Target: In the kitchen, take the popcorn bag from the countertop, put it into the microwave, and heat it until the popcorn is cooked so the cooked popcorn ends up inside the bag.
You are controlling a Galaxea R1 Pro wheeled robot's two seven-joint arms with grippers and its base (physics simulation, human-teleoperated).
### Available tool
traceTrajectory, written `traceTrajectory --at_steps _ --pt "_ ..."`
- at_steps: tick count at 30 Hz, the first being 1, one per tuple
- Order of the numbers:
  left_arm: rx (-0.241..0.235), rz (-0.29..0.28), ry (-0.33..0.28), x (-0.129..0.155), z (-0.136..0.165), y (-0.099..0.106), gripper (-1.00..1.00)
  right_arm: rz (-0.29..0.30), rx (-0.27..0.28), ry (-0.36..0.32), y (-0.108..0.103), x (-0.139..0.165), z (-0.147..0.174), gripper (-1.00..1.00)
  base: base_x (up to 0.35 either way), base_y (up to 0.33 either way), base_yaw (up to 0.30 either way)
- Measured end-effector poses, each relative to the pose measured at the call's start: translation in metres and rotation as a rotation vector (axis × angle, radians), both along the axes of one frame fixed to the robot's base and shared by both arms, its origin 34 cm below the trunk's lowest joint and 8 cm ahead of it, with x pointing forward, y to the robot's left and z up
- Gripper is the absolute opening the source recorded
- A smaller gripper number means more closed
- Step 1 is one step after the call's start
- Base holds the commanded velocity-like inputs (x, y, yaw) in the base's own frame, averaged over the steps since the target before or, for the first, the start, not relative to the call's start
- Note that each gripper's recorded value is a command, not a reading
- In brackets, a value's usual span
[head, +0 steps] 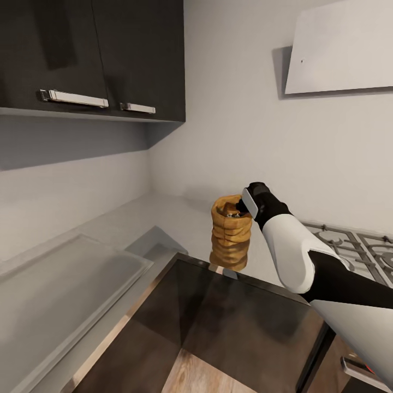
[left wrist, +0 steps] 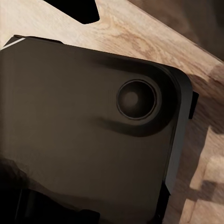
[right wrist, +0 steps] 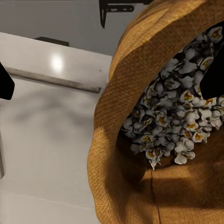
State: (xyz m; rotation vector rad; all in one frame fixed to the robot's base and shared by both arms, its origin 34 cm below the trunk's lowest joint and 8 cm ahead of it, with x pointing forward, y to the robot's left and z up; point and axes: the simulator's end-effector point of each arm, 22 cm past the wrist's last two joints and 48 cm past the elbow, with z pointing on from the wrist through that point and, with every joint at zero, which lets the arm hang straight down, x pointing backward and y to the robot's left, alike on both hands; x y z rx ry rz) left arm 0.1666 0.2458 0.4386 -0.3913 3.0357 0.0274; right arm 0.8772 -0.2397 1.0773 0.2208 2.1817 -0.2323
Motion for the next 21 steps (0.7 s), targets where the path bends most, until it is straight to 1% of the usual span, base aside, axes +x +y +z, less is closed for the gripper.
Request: traceTrajectory --at_steps 4,8,13,21 --pt "-0.001 0.0 0.0 0.0 0.0 0.0 1.0 0.0 0.0 -0.001 0.0 0.0 0.0 1.0 0.0 0.016 0.0" --pt "-0.001 0.0 0.0 0.0 0.0 0.0 1.0 0.001 0.001 0.0 0.0 0.0 0.0 1.0 0.0 0.092 0.0" --pt "-0.001 0.0 0.0 0.0 0.0 0.0 1.0 -0.012 0.004 -0.032 -0.006 0.001 0.016 1.0 0.0 0.098 0.0" --pt "-0.001 0.0 0.0 0.0 0.0 0.0 1.0 -0.014 0.003 -0.034 -0.006 0.001 0.018 1.0 0.0 0.03 0.0"
